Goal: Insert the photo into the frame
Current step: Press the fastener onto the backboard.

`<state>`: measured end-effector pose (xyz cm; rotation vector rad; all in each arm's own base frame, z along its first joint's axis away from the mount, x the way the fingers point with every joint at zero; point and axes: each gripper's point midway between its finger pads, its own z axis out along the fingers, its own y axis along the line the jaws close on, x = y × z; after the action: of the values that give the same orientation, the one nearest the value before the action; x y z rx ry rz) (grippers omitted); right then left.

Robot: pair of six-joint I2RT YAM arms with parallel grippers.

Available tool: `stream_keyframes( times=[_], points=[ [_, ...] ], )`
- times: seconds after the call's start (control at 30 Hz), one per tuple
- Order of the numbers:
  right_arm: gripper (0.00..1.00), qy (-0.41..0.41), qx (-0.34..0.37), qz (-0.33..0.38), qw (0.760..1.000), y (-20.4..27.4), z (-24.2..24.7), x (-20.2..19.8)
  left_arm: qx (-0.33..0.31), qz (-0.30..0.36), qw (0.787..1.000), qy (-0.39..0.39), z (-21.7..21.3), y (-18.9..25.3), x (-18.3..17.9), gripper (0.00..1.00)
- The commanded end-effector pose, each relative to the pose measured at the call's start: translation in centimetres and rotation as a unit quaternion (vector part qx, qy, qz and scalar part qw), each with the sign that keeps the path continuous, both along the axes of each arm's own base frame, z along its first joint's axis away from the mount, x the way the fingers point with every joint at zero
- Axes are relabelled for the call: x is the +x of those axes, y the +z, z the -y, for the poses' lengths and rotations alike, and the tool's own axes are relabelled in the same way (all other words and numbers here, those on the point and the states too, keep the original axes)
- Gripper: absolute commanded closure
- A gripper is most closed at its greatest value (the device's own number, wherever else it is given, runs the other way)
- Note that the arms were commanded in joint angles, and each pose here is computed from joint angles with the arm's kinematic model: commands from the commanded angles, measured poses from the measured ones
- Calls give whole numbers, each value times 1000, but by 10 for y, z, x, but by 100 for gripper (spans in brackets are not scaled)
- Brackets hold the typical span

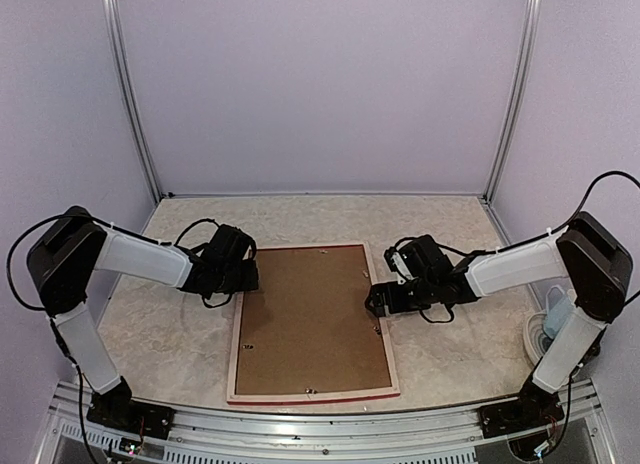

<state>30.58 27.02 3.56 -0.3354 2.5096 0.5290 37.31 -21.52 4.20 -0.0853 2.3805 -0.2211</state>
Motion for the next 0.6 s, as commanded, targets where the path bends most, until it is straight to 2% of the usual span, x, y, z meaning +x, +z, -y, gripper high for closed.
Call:
stream_keyframes(
  times=[0.0,0.1,0.2,0.43,0.57],
  points=[
    [1,3,19,20,1000,15,-1,3,8,-29,999,-9,4,-18,-10,56],
    [1,4,21,21,1000,16,-1,2,23,-41,999,-8,1,-21,-13,56],
    [1,5,24,22,999,17,-2,2,42,-23,999,15,-9,-13,-7,55],
    [1,9,31,18,999,19,-7,4,43,35,997,53,-22,30,34,54],
    [1,8,29,19,999,20,-5,3,54,32,996,58,-27,34,54,53]
  ],
)
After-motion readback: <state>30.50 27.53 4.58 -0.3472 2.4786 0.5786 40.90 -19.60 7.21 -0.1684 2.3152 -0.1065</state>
